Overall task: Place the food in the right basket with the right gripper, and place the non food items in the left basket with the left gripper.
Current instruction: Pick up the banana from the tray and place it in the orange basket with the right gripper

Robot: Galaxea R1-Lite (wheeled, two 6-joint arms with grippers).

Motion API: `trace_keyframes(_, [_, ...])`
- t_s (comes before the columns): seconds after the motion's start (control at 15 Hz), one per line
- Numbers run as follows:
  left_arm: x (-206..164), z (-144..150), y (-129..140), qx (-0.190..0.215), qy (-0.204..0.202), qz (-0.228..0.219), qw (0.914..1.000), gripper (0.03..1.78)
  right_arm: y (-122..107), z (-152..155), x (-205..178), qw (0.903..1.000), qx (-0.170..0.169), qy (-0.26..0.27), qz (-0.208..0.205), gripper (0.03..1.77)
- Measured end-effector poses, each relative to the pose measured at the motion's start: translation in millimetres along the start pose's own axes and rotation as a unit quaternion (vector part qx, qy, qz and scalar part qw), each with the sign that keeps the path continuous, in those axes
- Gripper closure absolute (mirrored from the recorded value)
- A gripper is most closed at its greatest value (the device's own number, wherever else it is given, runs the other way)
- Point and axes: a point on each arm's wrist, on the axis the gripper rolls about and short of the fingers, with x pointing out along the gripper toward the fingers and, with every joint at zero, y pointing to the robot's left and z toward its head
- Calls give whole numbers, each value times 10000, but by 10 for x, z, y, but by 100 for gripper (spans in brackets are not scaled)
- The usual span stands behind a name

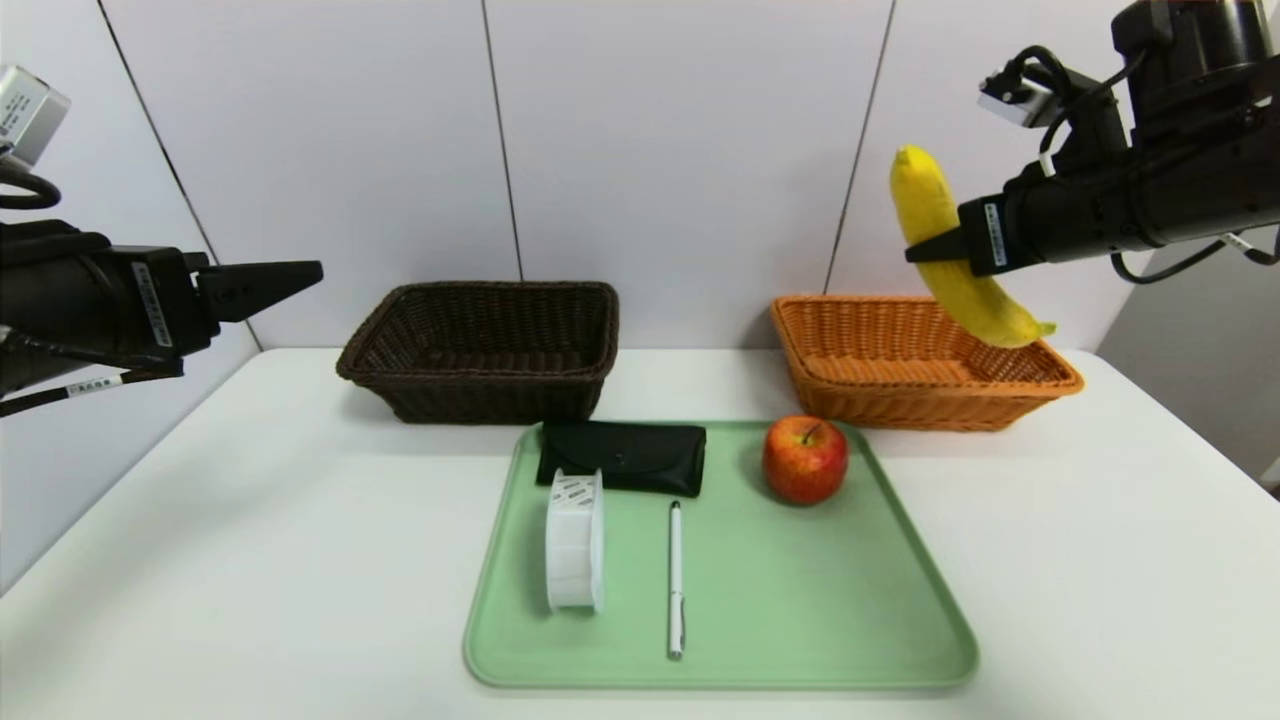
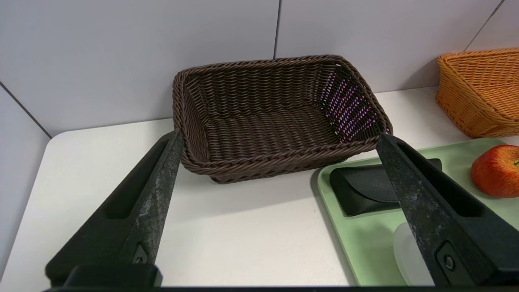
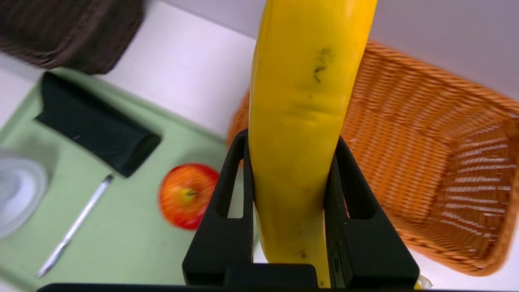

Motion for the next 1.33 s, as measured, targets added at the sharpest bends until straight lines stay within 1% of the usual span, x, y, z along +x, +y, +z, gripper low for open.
trace_keyframes(0.07, [3,7,1,0,-9,-1,10000,12,-85,-37,56,9999,-71,53,-55,132])
trace_keyframes(0.33, [9,14,1,2,-19,-8,10000,12,-395,-76,291,9976,-682,97,6,132])
trace_keyframes(0.6, [12,17,1,4,-22,-18,10000,12,-583,-87,604,9932,-1129,40,265,132])
trace_keyframes(0.67, [13,19,2,5,-26,-14,10000,12,-637,-112,671,9919,-1239,66,277,132])
trace_keyframes(0.93, [21,37,2,7,-46,-24,10000,12,-800,-272,906,9858,-1610,263,392,132])
trace_keyframes(1.13, [25,42,2,12,-54,-24,10000,12,-937,-393,1004,9838,-1698,442,367,132])
trace_keyframes(1.33, [26,41,3,8,-52,-24,10000,12,-1032,-501,1093,9800,-1858,598,381,132])
